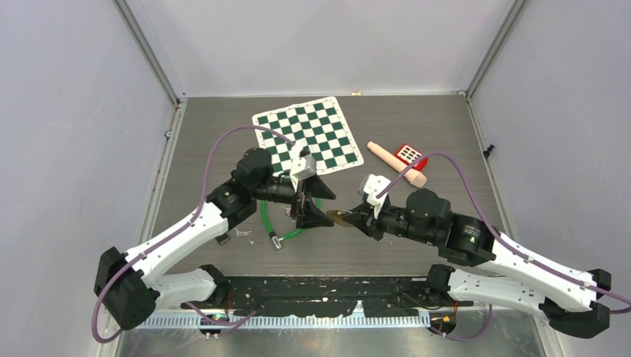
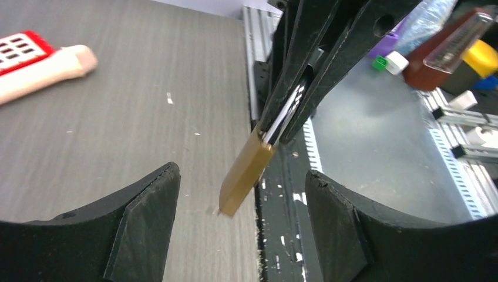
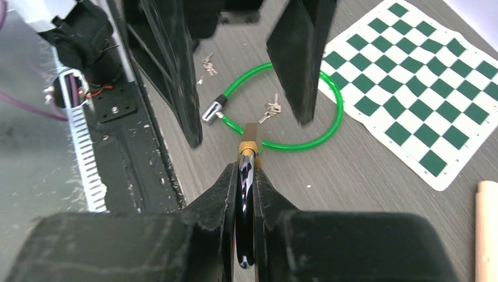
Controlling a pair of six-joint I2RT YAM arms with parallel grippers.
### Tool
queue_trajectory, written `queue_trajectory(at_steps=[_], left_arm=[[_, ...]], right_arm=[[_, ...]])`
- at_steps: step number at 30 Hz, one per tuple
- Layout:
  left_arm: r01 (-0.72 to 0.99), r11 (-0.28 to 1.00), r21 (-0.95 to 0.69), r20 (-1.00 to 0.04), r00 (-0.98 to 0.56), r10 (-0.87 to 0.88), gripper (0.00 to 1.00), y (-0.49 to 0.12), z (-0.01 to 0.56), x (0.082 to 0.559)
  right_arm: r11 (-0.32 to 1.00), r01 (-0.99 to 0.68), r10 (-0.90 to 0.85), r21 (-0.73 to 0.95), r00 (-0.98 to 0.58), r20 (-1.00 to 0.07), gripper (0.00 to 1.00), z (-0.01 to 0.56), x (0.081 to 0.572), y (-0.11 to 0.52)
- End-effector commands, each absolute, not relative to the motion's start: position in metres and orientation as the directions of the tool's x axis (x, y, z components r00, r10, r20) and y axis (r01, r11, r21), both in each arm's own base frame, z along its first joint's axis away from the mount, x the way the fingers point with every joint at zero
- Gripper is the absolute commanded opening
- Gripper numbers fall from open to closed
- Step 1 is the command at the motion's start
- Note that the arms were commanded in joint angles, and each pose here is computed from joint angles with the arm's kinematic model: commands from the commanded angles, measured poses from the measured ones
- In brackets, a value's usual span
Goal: Lock with the key
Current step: Lock the lock.
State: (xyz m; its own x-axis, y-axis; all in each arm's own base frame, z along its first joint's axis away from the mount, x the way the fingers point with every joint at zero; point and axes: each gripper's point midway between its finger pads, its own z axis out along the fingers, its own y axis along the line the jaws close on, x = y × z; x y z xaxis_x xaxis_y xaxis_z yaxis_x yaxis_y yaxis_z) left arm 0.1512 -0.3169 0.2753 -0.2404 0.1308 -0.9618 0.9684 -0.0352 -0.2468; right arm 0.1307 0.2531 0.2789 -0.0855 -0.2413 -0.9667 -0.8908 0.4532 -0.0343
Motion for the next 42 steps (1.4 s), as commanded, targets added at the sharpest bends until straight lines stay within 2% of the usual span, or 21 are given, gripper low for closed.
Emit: queue_trajectory(at_steps=[1,3,7,11,14,20,24,33,34,35,37,38,41,42], left_arm=[[0.966,-0.189,-0.179,-0.977,-0.151,0.154,0.74,-0.331,0.284,0.128],[0.957,-0.215,-0.194,-0.969,-0.152,0.196,0.67,-0.335,0.277,0.124],[0.936,-0.264,-0.233,-0.953,-0.166,0.253,0.47,-0.336,0.267,0.117],[0.934,-0.28,-0.223,-0.952,-0.148,0.267,0.38,-0.334,0.259,0.115],[0.934,-0.285,-0.215,-0.951,-0.134,0.279,0.37,-0.332,0.256,0.114],[0.938,-0.281,-0.203,-0.946,-0.115,0.302,0.4,-0.326,0.251,0.112],[0.948,-0.26,-0.182,-0.959,-0.113,0.26,0.35,-0.331,0.259,0.117],[0.951,-0.256,-0.172,-0.974,-0.126,0.187,0.31,-0.338,0.266,0.12],[0.951,-0.258,-0.168,-0.976,-0.123,0.179,0.29,-0.338,0.268,0.12],[0.949,-0.259,-0.177,-0.974,-0.132,0.181,0.24,-0.338,0.267,0.119],[0.95,-0.272,-0.155,-0.98,-0.114,0.16,0.05,-0.339,0.271,0.118],[0.954,-0.258,-0.151,-0.981,-0.113,0.156,0.0,-0.339,0.271,0.121],[0.975,-0.185,-0.125,-0.985,-0.099,0.144,0.0,-0.341,0.27,0.133],[0.981,-0.14,-0.131,-0.984,-0.111,0.139,0.0,-0.341,0.271,0.14]], right_arm=[[0.359,-0.932,-0.135,-0.052,0.003,-0.991,0.05,0.336,0.119,0.268],[0.35,-0.936,-0.157,-0.048,-0.008,-0.988,0.05,0.334,0.119,0.272],[0.339,-0.94,-0.169,-0.04,-0.019,-0.985,0.05,0.336,0.119,0.276],[0.316,-0.949,-0.13,-0.022,-0.021,-0.991,0.05,0.347,0.115,0.281],[0.313,-0.95,-0.118,-0.008,-0.031,-0.992,0.05,0.349,0.114,0.284],[0.315,-0.949,-0.104,0.001,-0.035,-0.994,0.05,0.353,0.114,0.284],[0.303,-0.953,-0.096,0.009,-0.04,-0.995,0.05,0.353,0.112,0.285],[0.305,-0.952,-0.054,0.034,-0.053,-0.997,0.05,0.357,0.112,0.288],[0.304,-0.952,-0.052,0.034,-0.052,-0.997,0.05,0.357,0.112,0.288],[0.304,-0.952,-0.054,0.034,-0.053,-0.997,0.05,0.356,0.112,0.288],[0.308,-0.951,-0.057,0.034,-0.054,-0.997,0.05,0.355,0.113,0.289],[0.315,-0.948,-0.054,0.047,-0.067,-0.996,0.05,0.355,0.114,0.289],[0.362,-0.929,-0.04,0.076,-0.097,-0.995,0.07,0.354,0.12,0.286],[0.375,-0.924,-0.034,0.08,-0.099,-0.994,0.16,0.355,0.122,0.284]])
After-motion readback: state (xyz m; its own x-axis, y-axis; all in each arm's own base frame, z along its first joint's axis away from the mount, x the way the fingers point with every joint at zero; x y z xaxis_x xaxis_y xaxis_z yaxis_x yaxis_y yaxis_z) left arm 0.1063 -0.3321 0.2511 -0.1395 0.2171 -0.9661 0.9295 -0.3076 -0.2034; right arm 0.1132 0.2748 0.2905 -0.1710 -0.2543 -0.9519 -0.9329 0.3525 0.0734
